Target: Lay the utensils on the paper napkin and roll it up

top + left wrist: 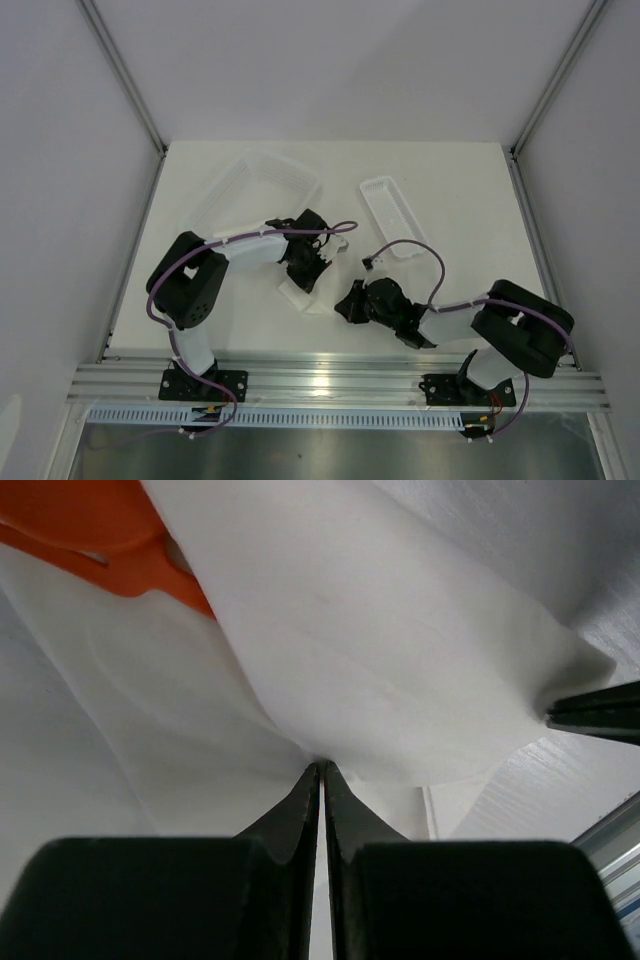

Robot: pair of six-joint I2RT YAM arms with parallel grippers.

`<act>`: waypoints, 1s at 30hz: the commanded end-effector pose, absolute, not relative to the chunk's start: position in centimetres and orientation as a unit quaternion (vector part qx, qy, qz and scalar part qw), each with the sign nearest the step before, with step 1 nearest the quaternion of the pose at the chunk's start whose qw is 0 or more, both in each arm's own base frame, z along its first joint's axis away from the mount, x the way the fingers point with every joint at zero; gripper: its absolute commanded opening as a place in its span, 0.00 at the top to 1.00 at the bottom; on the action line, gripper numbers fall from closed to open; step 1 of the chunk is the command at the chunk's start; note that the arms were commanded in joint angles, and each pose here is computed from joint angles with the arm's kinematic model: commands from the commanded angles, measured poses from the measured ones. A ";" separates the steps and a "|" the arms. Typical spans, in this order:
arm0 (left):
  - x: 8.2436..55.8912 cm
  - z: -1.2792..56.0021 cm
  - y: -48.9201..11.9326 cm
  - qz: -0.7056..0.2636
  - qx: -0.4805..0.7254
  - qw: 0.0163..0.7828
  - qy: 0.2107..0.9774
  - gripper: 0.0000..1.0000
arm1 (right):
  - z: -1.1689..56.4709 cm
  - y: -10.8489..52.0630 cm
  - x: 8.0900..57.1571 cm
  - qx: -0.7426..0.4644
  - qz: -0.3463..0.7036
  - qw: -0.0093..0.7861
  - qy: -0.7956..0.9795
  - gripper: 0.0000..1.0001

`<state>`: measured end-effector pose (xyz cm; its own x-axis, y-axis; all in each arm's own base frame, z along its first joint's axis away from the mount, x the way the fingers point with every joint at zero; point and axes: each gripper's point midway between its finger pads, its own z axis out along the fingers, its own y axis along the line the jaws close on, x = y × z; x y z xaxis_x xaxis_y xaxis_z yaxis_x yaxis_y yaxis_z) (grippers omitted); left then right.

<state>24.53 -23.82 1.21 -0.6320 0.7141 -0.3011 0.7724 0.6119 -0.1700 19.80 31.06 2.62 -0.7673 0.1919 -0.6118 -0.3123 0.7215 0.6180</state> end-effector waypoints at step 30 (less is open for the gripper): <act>21.9 -1.5 -24.4 -0.103 0.490 0.086 0.861 0.92 | 8.9 32.0 22.4 -0.049 0.446 0.503 0.739 1.00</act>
<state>23.76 -25.52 1.21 -0.4779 0.8102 -0.3392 0.8692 0.4920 -0.0495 21.24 29.72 3.93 -0.6342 0.2957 -0.7144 -0.3970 0.6683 0.6291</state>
